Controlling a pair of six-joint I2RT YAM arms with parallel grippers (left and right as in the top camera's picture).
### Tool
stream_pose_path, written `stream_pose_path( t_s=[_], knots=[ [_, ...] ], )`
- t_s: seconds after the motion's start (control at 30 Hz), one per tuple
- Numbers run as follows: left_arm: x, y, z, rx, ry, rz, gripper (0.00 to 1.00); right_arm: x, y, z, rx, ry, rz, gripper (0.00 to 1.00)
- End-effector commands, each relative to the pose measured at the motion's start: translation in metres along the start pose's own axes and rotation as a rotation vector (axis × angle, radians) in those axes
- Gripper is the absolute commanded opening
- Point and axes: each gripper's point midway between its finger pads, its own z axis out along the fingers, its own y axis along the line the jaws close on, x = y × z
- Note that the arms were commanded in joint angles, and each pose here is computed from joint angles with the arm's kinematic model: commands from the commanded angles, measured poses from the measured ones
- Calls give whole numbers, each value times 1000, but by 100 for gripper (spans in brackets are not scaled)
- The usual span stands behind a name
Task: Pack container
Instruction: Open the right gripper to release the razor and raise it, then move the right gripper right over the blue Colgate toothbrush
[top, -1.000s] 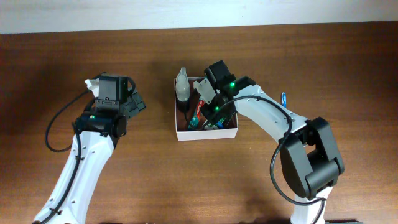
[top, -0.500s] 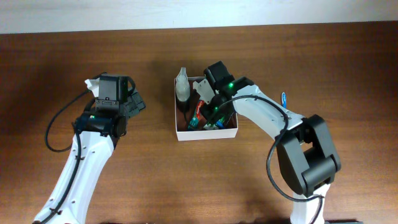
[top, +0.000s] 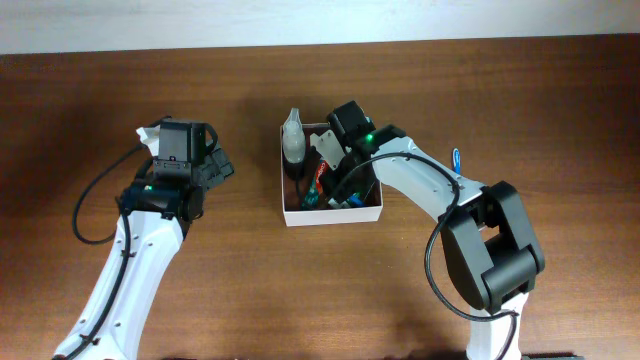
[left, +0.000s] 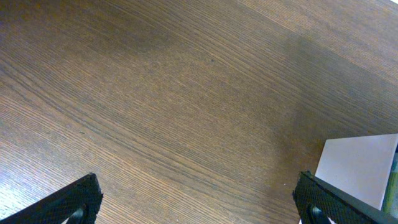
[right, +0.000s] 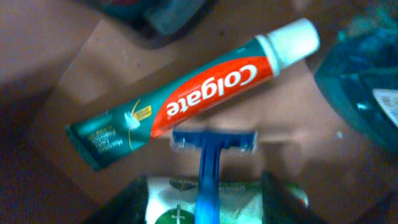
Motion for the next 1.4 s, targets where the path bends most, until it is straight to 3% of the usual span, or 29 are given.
stream_pose_path(
  t_s=[0.0,0.2,0.57,1.0,1.37],
  knots=[
    [-7,2,-5,-7,-25,1,99,8,6,7,-17,32,0,54],
    [-7,2,-5,-7,-25,1,99,6,8,-3,-20,48,4,58],
    [-7,2,-5,-7,-25,1,99,-36,19,-75,-39,16,6,60],
    [-7,2,-5,-7,-25,1,99,-19,27,-105,-53,104,35,60],
    [-7,2,-5,-7,-25,1,99,-14,-21,-148,6,18,238,61]
  ],
)
